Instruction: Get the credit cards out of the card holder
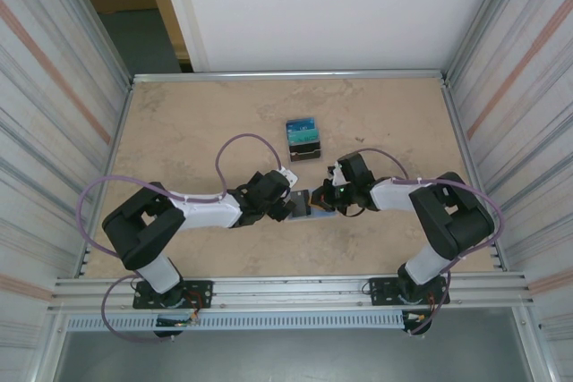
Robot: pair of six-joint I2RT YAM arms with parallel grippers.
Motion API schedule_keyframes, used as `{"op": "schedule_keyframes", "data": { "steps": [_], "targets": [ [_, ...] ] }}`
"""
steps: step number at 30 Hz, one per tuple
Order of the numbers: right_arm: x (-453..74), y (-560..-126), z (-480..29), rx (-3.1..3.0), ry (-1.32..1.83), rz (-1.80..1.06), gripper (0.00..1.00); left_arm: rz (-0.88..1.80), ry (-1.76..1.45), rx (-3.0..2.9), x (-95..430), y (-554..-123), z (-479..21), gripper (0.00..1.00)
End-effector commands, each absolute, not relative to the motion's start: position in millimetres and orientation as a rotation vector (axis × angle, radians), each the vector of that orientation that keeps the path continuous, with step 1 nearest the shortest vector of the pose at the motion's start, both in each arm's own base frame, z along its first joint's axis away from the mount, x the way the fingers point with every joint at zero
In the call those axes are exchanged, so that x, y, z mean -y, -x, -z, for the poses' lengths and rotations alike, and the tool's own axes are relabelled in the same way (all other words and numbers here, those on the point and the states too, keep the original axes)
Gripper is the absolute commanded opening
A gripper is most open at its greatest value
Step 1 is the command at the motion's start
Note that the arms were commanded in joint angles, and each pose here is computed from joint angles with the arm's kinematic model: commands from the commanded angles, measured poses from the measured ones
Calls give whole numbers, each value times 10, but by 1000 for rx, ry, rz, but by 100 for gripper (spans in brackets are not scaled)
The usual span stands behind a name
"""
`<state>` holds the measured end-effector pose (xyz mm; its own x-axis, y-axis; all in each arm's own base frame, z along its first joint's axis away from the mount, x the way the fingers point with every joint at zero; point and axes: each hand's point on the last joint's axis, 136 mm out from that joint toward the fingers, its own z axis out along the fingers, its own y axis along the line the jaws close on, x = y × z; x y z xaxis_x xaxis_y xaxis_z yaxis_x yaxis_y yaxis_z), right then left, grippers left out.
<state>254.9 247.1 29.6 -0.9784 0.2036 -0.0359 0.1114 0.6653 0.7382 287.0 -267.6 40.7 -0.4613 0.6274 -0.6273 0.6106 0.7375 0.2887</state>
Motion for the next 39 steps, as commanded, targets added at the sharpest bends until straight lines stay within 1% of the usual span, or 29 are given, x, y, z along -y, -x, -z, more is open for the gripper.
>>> {"op": "schedule_keyframes", "data": {
  "steps": [1, 13, 19, 28, 39],
  "targets": [
    [-2351, -2550, -301, -2767, -263, -1148, 0, -87, -989, -2235, 2575, -2783, -249, 95],
    [-2271, -2543, -335, -2782, -241, -1104, 0, -88, -994, -2189, 2635, -2850, -361, 97],
    [-2259, -2561, -363, -2778, -235, -1089, 0, -92, -981, -2135, 2717, -2952, -536, 99],
    [-2260, -2578, -383, -2775, -231, -1084, 0, -14, -944, -2046, 2924, -3066, -862, 99],
    [-2251, -2570, -400, -2812, -198, -1050, 0, -3, -996, -2047, 3067, -3119, -712, 99]
  ]
}}
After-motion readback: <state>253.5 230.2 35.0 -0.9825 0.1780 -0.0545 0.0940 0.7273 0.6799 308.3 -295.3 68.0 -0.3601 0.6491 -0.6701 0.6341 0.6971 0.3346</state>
